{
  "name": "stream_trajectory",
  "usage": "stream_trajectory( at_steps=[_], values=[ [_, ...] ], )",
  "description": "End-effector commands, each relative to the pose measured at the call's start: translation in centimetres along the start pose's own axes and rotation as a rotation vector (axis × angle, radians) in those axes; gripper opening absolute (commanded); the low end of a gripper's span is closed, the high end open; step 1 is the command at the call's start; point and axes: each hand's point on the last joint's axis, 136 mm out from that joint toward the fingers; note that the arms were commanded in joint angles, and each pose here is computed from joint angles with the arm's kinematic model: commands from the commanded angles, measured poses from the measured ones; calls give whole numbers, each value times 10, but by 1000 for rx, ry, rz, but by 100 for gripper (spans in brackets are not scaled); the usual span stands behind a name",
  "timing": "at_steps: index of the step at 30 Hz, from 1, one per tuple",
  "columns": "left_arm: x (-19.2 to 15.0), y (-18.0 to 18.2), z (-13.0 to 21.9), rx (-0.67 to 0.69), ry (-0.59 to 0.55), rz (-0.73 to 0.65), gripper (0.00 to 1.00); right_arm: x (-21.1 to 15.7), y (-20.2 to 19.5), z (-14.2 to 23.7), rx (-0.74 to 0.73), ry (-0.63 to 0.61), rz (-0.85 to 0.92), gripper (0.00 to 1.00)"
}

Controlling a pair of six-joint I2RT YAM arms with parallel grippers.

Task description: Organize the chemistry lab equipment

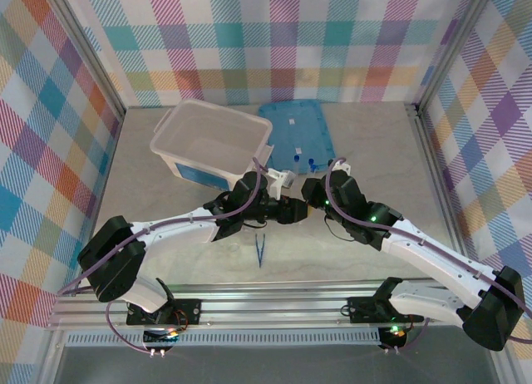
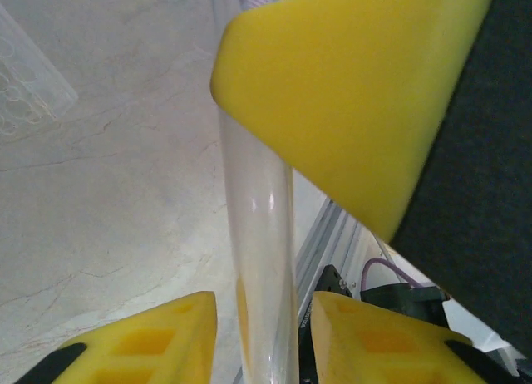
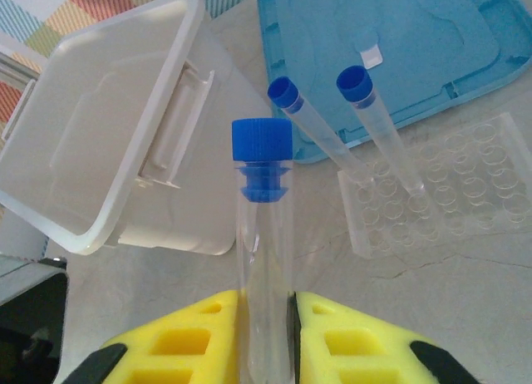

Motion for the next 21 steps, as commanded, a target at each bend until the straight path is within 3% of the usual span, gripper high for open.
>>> stream_trajectory(
  at_steps=[1, 13, 21],
  values=[
    [11, -18, -1, -54, -19, -33, 31, 8, 0, -1, 2, -46, -22, 22],
    [7, -16, -2, -48, 6, -55, 11, 7, -6, -3, -15, -43, -34, 24],
    [3, -12, 1, -10, 51, -125, 5, 6, -9, -2, -23, -31, -38, 39]
  ],
)
Point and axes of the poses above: each hand's point on the last joint's axis, 136 mm out from that joint toward the fingers, its own z axis back along the fingers, its own y axis along the line the jaws close on, x = y × z, and after that the axes turned 10 degrees about -z, right-handed
